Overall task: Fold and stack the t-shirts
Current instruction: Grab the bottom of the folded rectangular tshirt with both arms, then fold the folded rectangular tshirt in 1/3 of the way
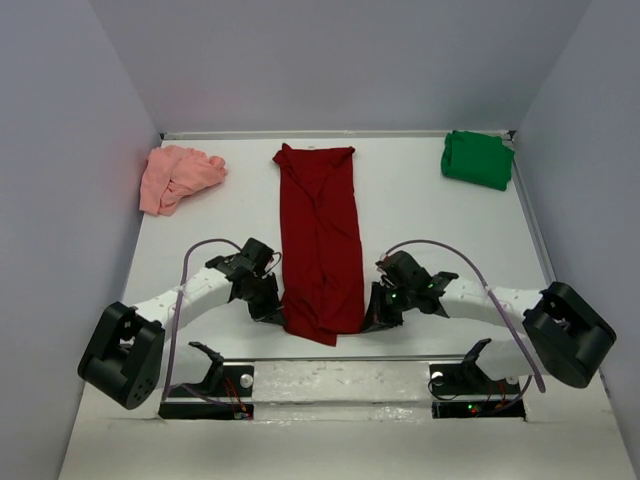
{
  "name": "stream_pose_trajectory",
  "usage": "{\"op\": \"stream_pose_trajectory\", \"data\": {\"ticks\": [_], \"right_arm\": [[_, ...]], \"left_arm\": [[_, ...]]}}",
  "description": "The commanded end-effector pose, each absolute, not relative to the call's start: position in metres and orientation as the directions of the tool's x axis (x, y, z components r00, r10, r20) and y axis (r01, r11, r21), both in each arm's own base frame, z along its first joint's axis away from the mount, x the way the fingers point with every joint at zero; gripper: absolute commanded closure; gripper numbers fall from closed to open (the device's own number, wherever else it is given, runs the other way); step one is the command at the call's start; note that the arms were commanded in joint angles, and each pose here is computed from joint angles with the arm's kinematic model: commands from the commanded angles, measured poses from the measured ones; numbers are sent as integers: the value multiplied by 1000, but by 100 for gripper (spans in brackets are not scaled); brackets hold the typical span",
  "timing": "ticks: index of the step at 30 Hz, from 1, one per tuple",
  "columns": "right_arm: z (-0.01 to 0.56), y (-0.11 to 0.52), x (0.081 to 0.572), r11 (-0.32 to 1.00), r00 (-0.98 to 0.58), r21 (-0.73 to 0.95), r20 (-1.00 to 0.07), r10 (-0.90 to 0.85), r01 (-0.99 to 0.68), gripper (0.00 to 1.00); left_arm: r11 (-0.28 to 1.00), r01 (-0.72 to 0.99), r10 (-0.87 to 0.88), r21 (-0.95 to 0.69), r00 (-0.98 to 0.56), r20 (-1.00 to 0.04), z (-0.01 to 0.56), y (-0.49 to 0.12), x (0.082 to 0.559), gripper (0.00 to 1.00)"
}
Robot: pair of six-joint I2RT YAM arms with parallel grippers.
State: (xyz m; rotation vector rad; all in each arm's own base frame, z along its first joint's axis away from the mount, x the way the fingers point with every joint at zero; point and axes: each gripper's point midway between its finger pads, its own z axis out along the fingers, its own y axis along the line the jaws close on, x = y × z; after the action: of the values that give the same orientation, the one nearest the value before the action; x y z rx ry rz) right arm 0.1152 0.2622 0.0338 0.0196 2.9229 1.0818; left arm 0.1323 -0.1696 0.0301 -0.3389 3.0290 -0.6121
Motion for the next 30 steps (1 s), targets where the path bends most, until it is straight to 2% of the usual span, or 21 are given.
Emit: {"op": "stream_pose_trajectory", "data": {"ticks": [1, 8, 18, 30], "right_arm": [[45, 251, 124, 819, -993, 573, -89, 80, 14, 100], [56, 238, 130, 859, -984, 512, -147, 105, 15, 100], [90, 226, 132, 874, -973, 486, -208, 101, -13, 100], [120, 226, 138, 868, -961, 495, -259, 97, -46, 100]], "left_arm": [[882, -189, -219, -431, -976, -20, 51, -179, 138, 100], [873, -177, -215, -455, -976, -33, 64, -182, 132, 100], [825, -168, -237, -540, -970, -60, 114, -190, 121, 100], [817, -128, -200, -562, -977, -68, 134, -199, 116, 100]]}}
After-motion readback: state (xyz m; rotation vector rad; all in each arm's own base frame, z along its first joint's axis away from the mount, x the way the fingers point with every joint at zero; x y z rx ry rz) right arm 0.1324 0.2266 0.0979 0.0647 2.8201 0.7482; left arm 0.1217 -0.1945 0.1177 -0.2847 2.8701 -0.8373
